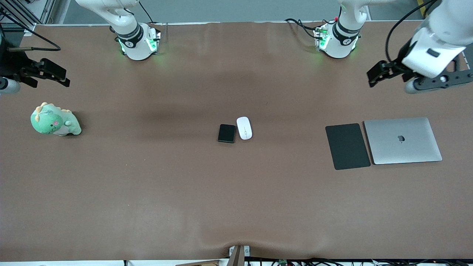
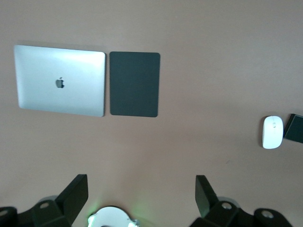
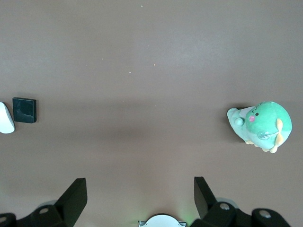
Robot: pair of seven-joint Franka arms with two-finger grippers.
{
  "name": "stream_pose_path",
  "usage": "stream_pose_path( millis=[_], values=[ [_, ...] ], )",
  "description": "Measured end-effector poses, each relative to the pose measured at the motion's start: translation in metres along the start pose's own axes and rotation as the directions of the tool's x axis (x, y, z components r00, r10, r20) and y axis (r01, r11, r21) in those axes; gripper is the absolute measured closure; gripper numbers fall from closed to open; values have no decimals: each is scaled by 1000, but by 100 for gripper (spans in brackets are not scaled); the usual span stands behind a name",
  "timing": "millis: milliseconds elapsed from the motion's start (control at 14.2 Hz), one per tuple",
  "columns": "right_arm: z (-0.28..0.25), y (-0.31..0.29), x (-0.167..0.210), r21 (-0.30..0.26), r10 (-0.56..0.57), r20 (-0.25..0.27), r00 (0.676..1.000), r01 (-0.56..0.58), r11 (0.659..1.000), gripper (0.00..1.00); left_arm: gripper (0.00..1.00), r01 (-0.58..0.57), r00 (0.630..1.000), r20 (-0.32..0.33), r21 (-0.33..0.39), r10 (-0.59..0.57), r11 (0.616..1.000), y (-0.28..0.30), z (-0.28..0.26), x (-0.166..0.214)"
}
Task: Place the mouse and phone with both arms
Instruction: 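Move the left gripper over the mouse pad toward the white mouse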
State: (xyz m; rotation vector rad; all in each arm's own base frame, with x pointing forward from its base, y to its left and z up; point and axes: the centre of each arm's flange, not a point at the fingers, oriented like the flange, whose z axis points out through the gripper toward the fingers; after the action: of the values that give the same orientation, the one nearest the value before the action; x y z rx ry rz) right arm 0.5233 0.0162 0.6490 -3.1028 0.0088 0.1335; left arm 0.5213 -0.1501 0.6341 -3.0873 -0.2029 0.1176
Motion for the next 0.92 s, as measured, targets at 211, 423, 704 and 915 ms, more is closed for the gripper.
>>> stream_pose_path(
  millis=[211, 423, 704, 915],
  values=[
    [0, 0, 0, 0, 0, 0, 1000, 0, 1000, 0, 0, 17, 1000, -10, -19, -17, 1000, 35, 19, 8],
    [0, 0, 0, 0, -1, 0, 1000, 1, 1000, 0, 0, 22, 999, -27, -55, -23, 998, 57, 44, 28],
    [0, -1, 0, 0, -2, 0, 1000, 2, 1000, 0, 0, 35, 999, -16, -84, -37, 996, 79, 81, 51],
    [0, -1, 0, 0, -2, 0, 1000, 2, 1000, 0, 0, 38, 999, 6, -89, -37, 995, 99, 103, 56]
  ],
)
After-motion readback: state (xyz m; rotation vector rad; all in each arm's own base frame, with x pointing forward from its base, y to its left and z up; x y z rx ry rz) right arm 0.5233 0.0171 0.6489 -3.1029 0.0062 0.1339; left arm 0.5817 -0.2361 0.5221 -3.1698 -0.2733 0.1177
